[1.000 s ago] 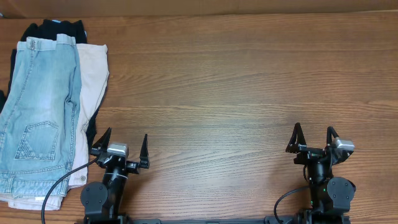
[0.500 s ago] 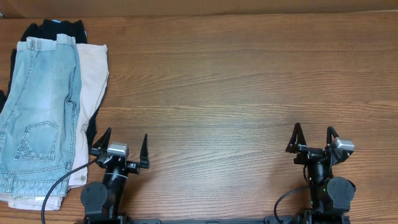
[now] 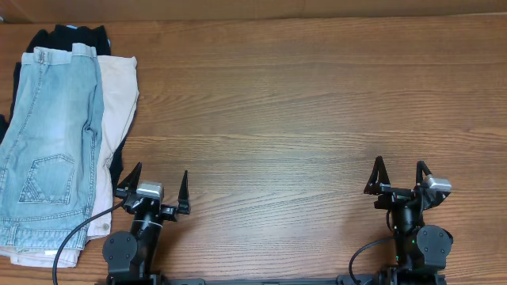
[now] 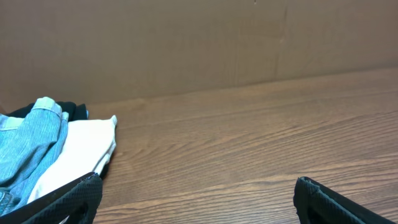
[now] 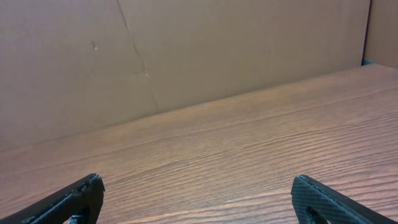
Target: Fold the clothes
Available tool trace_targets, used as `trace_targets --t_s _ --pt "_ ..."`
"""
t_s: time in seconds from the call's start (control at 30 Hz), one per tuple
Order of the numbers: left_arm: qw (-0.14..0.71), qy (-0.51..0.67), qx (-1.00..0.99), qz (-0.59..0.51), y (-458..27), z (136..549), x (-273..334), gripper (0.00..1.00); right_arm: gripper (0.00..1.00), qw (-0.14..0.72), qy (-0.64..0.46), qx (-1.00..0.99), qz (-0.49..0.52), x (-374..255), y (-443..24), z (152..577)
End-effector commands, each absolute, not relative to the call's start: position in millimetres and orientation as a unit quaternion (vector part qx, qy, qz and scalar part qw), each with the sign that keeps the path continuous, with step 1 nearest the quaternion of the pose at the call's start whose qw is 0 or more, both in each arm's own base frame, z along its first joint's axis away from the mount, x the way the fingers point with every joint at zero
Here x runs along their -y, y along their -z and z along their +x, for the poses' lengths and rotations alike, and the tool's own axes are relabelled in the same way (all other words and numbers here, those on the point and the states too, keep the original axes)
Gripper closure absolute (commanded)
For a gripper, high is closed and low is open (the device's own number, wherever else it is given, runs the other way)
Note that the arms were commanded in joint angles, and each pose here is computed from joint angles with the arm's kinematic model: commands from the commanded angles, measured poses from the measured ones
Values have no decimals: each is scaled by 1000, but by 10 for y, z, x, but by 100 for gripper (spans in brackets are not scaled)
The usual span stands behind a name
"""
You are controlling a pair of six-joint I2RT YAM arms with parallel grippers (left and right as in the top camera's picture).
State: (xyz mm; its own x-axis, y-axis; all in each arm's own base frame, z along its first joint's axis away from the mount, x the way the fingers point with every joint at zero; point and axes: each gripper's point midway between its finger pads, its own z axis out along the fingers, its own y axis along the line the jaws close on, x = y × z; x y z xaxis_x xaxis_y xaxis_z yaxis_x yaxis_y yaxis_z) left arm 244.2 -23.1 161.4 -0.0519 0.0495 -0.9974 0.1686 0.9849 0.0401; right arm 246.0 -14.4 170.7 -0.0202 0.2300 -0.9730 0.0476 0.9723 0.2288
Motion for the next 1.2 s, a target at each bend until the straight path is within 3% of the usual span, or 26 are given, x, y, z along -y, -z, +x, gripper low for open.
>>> trace_targets --t_s 0.0,1.17 --pt "686 42 -723 65 -1613 2444 198 0 0 696 -62 -708 99 155 -1700 2460" --pt "690 20 -721 60 -1631 2454 133 0 0 707 -46 -697 114 236 -1765 2454"
